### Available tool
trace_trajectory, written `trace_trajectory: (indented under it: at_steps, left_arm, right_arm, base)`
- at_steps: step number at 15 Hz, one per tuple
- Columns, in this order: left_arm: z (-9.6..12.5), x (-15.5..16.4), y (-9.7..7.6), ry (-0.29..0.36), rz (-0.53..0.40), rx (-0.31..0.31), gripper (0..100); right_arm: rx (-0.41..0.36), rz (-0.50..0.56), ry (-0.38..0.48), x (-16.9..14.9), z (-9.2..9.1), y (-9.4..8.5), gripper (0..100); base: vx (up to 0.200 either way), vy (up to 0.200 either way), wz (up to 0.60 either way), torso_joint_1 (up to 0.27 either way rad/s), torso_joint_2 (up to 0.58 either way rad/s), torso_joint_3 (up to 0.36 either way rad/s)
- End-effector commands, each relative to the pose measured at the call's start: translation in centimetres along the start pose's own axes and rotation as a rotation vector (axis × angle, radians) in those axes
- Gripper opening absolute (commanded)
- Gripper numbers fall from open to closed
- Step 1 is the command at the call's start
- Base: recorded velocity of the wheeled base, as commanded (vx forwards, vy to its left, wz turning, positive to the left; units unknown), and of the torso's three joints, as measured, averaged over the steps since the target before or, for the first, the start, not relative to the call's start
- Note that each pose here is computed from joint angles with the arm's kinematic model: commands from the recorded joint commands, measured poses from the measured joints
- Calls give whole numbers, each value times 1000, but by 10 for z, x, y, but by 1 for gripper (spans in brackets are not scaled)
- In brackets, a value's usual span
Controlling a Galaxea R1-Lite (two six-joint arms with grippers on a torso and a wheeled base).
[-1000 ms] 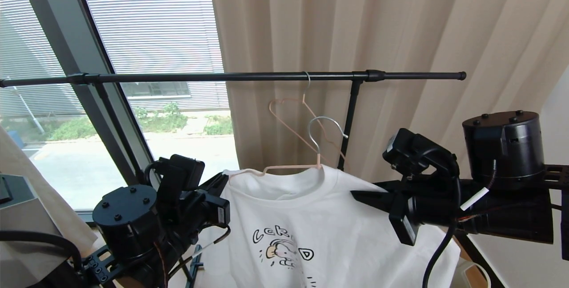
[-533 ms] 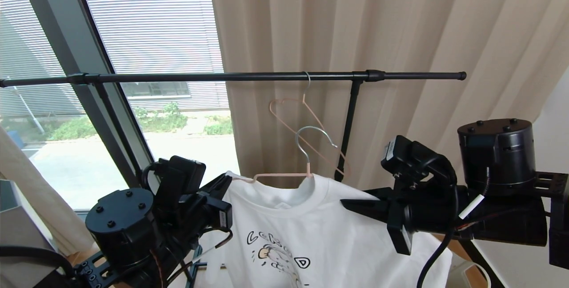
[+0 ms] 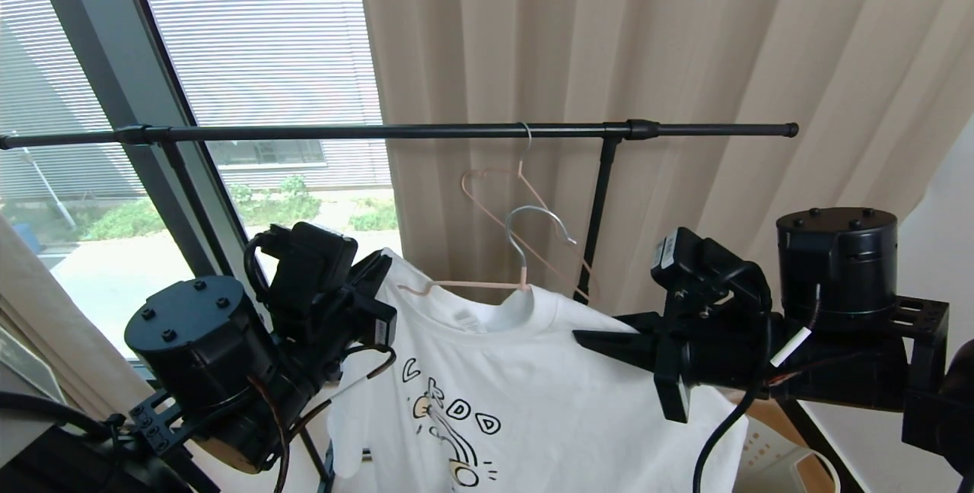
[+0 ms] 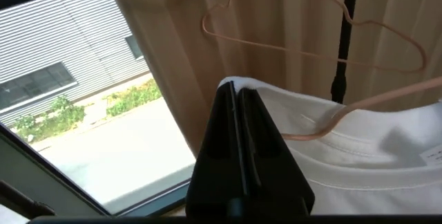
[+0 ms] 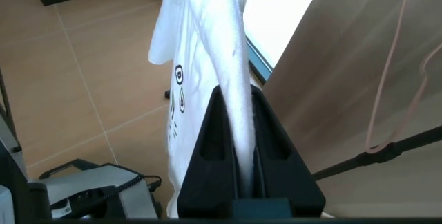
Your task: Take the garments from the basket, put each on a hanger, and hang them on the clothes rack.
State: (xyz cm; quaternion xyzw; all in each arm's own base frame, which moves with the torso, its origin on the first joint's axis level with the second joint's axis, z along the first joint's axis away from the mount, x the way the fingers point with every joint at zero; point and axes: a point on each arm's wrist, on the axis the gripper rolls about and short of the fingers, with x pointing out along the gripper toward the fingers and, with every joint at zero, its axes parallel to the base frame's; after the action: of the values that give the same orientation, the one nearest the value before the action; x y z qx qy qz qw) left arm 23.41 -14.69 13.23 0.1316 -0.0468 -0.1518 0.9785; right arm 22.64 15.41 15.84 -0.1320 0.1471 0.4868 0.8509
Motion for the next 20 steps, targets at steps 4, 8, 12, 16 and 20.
trace_trajectory:
  at_steps: [4, 8, 12, 16, 20]
  left_arm:
    - [36, 5, -8, -45, -41, 28, 0]
    - [41, 4, -19, -45, -84, 29, 0]
    - [44, -3, -35, -56, -145, 28, 0]
    - [50, -7, -44, -77, -179, 23, 0]
    - [54, -9, -43, -90, -182, 18, 0]
  right_arm:
    - [-2, -31, -26, 14, -9, -13, 0]
    - [-2, -30, -27, 13, -10, -12, 0]
    - [10, -10, 1, 21, -17, -11, 0]
    - [80, -1, -53, 41, -22, -9, 0]
    - [76, -8, -98, 58, -36, -14, 0]
  base:
    - [0, 0, 0, 0, 0, 0]
    - [0, 0, 0, 0, 0, 0]
    - [0, 0, 0, 0, 0, 0]
    - [0, 0, 0, 0, 0, 0]
    - [0, 0, 0, 0, 0, 0]
